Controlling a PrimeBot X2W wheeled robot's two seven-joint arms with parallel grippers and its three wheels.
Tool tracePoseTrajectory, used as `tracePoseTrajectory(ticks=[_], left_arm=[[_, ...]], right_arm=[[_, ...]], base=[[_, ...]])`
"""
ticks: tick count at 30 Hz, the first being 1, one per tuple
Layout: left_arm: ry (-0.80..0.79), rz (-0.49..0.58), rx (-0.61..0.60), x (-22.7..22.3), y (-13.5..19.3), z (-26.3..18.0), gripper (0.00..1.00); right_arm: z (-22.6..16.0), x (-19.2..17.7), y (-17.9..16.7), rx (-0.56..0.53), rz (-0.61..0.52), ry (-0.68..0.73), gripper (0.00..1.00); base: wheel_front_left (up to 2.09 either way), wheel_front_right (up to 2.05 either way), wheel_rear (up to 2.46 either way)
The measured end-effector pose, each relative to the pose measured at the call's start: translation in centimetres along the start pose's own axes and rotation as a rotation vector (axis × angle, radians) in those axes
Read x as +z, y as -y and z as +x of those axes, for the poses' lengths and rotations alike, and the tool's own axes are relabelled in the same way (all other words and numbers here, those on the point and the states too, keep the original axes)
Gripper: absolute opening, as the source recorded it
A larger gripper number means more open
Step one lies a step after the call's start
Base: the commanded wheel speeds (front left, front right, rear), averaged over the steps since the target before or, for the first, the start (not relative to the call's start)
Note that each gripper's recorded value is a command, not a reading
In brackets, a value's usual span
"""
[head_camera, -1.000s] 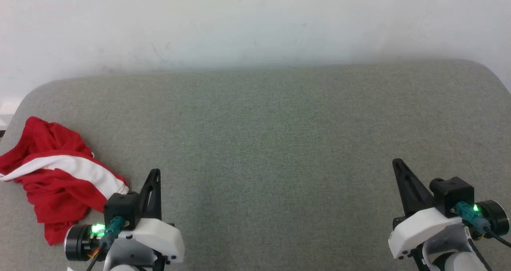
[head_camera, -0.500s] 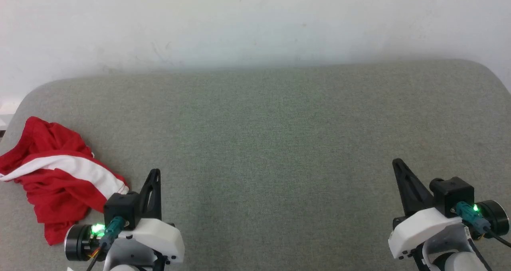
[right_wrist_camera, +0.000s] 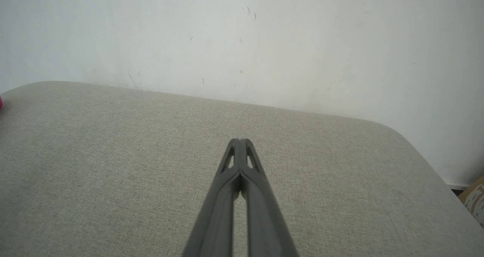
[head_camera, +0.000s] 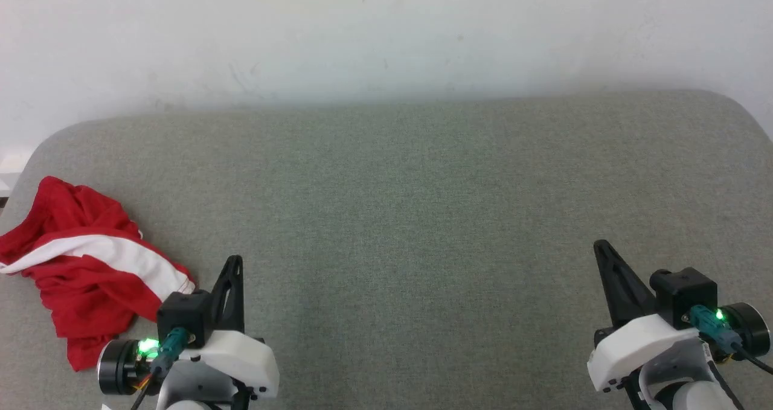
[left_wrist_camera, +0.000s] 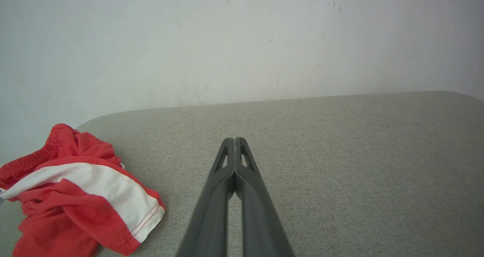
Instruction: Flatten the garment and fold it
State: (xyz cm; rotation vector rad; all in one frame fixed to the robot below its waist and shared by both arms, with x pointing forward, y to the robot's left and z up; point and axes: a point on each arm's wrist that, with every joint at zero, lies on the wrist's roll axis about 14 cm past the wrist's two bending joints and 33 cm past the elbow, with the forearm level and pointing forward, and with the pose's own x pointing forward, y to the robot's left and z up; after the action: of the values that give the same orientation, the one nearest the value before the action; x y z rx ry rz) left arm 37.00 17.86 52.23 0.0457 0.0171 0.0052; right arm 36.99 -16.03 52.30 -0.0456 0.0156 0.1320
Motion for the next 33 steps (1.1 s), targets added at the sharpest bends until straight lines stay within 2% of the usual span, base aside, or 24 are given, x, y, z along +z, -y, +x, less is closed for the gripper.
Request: tracePoseTrajectory(ticks=[2,3,33], left_arm=[[0.0,0.0,0.0,0.0,0.0,0.0,0.0],[0.0,0.0,0.0,0.0,0.0,0.0,1.0],[0.032,-0.039,0.01,0.18,-0.04,-0.42,1.0]], right_arm=[[0.0,0.0,0.0,0.0,0.0,0.0,0.0],[0.0,0.0,0.0,0.0,0.0,0.0,1.0],[-0.01,-0.57,-0.49,0.014,0.072,0.014,1.0]], base=[[0.0,0.0,0.0],[0.0,0.0,0.0],[0.0,0.0,0.0]])
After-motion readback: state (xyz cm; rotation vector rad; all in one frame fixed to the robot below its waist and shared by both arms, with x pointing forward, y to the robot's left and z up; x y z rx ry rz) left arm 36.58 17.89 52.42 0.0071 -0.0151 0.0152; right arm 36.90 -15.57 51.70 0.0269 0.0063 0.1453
